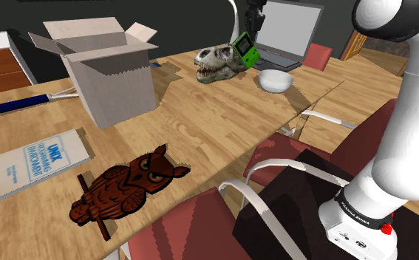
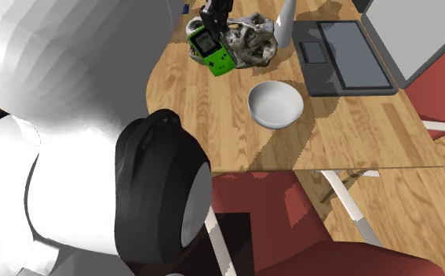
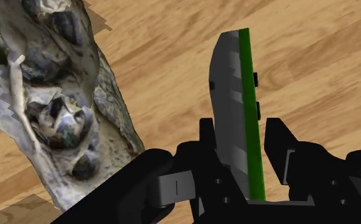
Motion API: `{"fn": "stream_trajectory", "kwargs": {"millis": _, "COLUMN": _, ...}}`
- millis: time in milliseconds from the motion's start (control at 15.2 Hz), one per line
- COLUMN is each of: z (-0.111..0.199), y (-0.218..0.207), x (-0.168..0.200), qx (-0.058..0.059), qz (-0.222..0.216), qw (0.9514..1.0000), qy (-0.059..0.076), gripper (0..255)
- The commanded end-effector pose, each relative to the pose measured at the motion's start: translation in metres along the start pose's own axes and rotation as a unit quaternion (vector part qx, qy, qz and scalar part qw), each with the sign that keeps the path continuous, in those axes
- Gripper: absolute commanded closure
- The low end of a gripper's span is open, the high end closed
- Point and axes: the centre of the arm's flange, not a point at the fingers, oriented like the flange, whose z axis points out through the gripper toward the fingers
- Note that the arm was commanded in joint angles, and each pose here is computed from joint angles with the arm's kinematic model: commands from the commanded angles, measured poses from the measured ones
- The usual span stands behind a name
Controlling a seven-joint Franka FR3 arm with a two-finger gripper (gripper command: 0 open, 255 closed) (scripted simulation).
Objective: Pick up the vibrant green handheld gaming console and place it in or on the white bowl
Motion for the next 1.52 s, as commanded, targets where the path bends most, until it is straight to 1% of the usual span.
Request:
{"fn": "stream_trajectory", "kwargs": {"millis": 0, "z": -0.002, "y": 0.006, "x": -0.025, "qx": 0.0, "qz": -0.001, "qw": 1.0, "qy": 0.0, "gripper": 255}}
{"fn": "stream_trajectory", "kwargs": {"millis": 1056, "z": -0.024, "y": 0.03, "x": -0.234, "qx": 0.0, "qz": -0.001, "qw": 1.0, "qy": 0.0, "gripper": 255}}
{"fn": "stream_trajectory", "kwargs": {"millis": 1452, "z": 0.008, "y": 0.03, "x": -0.233, "qx": 0.0, "qz": -0.001, "qw": 1.0, "qy": 0.0, "gripper": 255}}
